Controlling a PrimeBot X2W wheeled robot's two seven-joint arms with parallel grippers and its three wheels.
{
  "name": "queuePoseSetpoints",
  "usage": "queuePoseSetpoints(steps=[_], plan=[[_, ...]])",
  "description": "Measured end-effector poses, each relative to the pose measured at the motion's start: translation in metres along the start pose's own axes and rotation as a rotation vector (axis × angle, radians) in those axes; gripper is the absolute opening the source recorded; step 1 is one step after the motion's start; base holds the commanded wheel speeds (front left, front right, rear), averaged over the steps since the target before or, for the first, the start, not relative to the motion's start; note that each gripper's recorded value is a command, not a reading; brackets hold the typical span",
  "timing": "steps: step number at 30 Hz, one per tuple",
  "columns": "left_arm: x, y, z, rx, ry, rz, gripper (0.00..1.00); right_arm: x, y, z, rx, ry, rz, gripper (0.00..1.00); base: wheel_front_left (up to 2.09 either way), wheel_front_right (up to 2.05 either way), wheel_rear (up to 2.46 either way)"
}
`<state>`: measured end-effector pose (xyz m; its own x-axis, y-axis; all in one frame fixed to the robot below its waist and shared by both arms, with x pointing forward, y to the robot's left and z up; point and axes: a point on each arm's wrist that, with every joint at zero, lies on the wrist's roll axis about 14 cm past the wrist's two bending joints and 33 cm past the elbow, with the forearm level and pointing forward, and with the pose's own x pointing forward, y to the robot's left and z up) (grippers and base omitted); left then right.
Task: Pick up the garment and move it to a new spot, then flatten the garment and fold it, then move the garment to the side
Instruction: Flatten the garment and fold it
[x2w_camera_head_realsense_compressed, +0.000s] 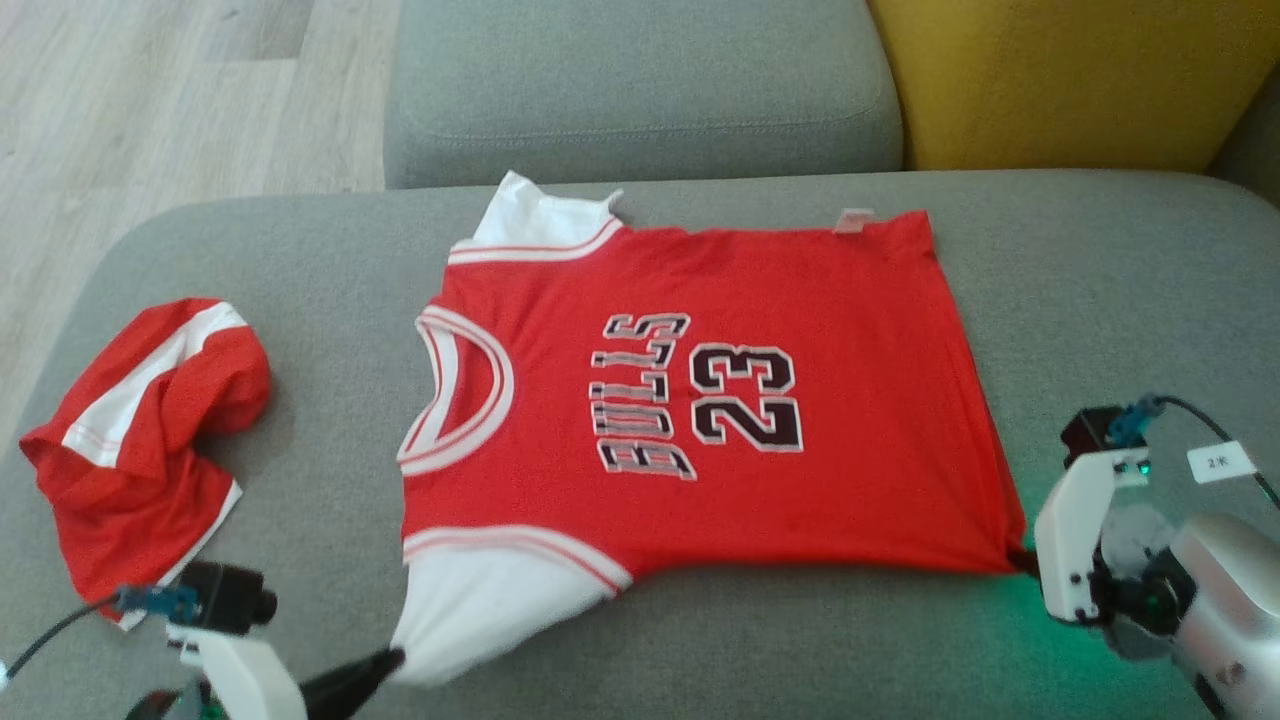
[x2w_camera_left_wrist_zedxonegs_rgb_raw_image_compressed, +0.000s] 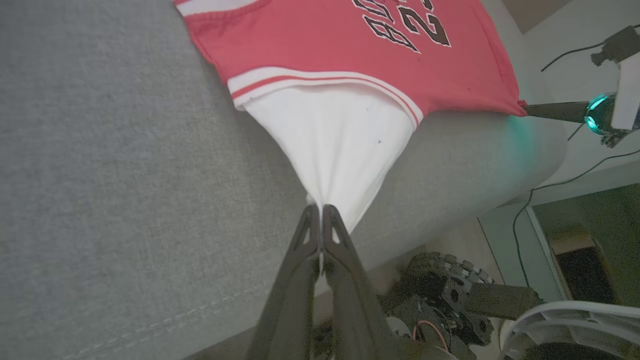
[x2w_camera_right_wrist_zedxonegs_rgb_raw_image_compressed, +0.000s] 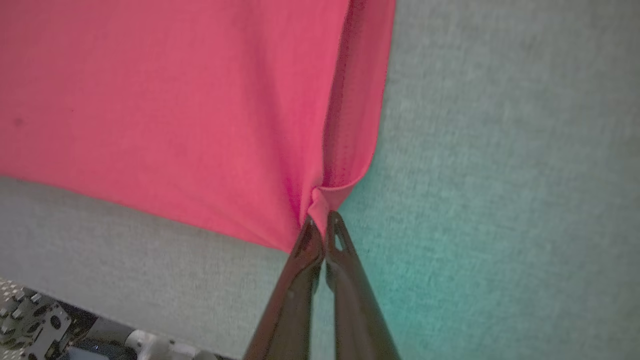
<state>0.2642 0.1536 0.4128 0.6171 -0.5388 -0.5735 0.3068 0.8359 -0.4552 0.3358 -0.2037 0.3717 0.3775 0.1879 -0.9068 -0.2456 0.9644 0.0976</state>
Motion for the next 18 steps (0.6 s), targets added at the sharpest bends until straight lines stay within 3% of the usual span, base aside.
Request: queuePoseSetpoints(steps=[6, 18], plan=[[-0.009, -0.008, -0.010, -0.024, 0.054, -0.037, 0.00, -0.006, 0.002, -0.017, 0.013, 0.059, 0.034, 0.00, 0.00, 0.00, 0.00], [-0.006, -0.010, 0.038, 0.019, -0.041, -0.045, 0.00, -0.012, -0.001, 0.014, 0.062, -0.056, 0.053, 0.00, 0.00, 0.00, 0.00]])
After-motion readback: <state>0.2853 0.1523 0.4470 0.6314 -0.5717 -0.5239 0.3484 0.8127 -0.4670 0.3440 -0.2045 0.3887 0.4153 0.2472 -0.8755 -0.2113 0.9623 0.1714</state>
